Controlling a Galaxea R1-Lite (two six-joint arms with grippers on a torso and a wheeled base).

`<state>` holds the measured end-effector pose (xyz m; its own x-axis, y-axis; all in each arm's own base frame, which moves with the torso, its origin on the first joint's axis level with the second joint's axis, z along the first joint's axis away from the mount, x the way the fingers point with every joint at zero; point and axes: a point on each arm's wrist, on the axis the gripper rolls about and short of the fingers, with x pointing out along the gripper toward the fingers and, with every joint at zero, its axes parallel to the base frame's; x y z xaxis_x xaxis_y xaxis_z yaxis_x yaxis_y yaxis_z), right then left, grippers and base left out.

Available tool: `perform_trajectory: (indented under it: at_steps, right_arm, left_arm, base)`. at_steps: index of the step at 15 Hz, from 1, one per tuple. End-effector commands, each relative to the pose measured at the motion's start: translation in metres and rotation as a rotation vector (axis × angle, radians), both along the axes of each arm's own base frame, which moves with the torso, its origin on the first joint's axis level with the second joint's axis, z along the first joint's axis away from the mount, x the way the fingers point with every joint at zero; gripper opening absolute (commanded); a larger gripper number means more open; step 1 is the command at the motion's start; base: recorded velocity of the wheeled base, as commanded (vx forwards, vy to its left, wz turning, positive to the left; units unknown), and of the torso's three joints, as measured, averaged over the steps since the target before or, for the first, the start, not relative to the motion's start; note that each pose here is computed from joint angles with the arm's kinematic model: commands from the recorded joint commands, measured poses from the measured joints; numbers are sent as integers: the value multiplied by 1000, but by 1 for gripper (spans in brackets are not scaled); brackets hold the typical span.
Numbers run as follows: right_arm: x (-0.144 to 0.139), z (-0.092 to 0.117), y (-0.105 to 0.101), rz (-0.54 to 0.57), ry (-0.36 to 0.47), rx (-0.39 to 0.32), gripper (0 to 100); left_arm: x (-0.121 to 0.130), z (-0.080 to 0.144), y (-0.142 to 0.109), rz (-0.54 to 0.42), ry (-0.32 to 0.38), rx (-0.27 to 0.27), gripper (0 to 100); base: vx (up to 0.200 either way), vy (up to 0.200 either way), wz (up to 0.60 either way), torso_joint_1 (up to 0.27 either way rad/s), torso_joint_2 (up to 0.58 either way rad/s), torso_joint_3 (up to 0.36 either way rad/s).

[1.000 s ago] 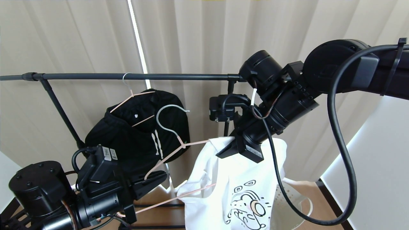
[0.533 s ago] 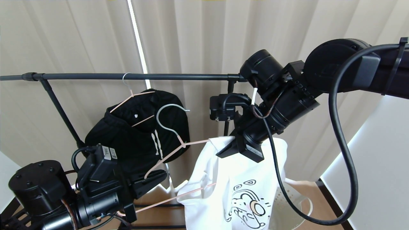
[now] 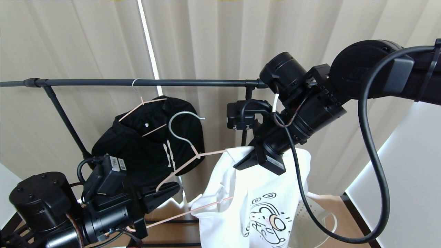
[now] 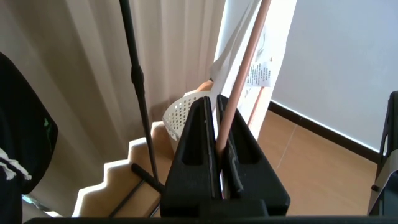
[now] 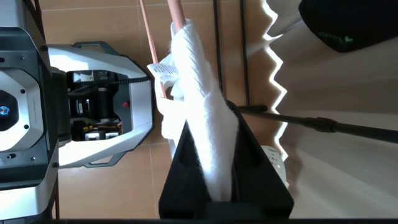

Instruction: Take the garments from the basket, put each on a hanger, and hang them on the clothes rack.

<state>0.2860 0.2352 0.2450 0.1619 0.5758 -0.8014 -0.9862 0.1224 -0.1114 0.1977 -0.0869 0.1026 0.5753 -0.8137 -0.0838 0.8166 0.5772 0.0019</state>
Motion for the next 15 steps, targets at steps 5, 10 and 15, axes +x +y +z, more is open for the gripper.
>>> perform_trajectory:
  at_steps: [5, 10, 15]
  right_arm:
    - [-1, 1, 0, 1, -2, 2, 0]
    - [-3, 6, -2, 1, -15, 12, 0]
    - [-9, 10, -7, 0, -18, 13, 0]
  left_arm:
    - [0, -1, 0, 0, 5, 1, 0]
    - [1, -2, 0, 0, 9, 4, 100]
    - [1, -1, 0, 3, 5, 3, 100]
  base:
    - [0, 0, 0, 0, 0, 0]
    - [0, 0, 0, 0, 0, 0]
    - [0, 0, 0, 0, 0, 0]
